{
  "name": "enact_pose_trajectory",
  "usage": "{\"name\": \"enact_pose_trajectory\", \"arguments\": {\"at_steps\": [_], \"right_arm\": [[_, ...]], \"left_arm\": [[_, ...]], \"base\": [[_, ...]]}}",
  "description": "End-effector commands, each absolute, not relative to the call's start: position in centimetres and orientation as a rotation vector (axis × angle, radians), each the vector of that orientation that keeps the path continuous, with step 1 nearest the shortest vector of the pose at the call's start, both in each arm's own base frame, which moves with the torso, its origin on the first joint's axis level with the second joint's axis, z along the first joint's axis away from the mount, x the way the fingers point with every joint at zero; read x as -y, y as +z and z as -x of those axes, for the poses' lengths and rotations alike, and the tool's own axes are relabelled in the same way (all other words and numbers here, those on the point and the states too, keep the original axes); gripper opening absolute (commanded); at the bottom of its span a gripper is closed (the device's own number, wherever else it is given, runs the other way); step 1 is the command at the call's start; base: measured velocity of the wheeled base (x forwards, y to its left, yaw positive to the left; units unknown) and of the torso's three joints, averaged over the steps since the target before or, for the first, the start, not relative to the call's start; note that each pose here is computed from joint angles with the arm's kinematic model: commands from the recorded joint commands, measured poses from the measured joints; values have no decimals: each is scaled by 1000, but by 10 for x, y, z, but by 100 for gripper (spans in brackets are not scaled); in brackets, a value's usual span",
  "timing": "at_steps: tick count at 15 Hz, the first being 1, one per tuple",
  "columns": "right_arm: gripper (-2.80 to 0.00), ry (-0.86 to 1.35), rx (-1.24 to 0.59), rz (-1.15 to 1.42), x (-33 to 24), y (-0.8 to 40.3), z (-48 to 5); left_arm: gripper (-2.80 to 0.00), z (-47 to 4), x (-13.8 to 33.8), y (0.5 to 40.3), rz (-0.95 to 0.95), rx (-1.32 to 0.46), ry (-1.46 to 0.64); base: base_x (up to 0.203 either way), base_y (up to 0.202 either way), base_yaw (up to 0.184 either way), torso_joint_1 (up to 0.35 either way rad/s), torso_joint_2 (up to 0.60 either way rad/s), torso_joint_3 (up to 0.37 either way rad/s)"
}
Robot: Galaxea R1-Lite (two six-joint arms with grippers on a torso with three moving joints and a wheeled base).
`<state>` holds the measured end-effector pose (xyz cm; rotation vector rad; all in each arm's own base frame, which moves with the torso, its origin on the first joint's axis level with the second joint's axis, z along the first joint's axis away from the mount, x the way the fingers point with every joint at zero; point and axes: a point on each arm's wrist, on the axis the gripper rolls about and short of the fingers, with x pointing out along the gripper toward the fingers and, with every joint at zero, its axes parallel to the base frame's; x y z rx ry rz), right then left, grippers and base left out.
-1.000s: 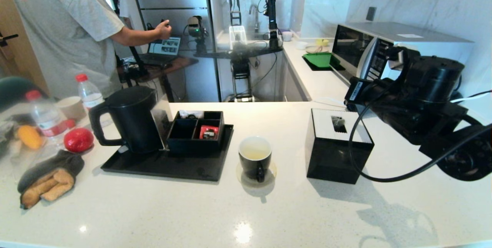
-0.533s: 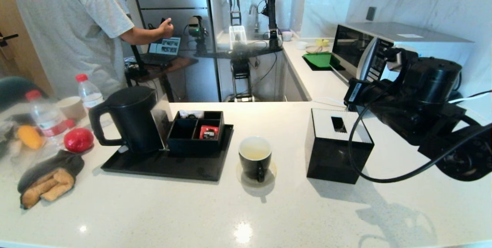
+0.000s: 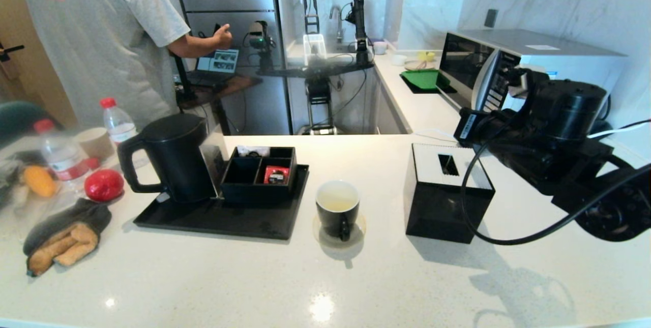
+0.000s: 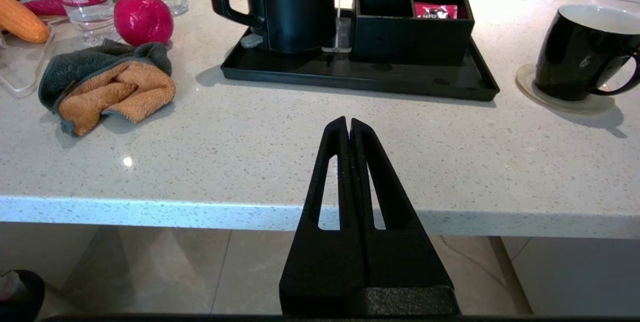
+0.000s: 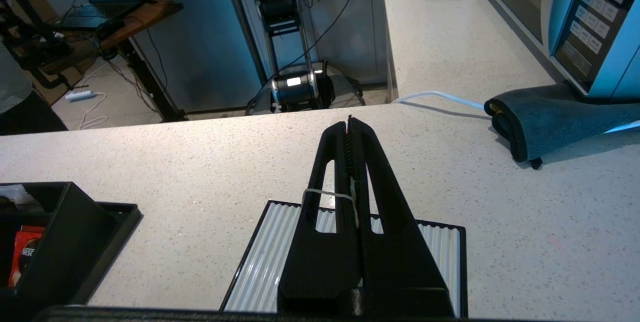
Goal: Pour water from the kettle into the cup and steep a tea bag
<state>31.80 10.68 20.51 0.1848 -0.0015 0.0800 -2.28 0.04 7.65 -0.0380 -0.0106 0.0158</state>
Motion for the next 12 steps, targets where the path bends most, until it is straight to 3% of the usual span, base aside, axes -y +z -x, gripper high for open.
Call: {"name": "enact_pose_trajectory", "arguments": {"at_steps": [1, 12], "right_arm": [[-280, 83, 1, -185, -107, 204, -318], [-280, 82, -35, -174, -107, 194, -318]], "left_arm": [[-280, 23, 0, 77, 38, 11, 16], [-280, 23, 0, 77, 38, 11, 17]], "base": [[0, 0, 0, 0, 0, 0], [0, 0, 0, 0, 0, 0]]}}
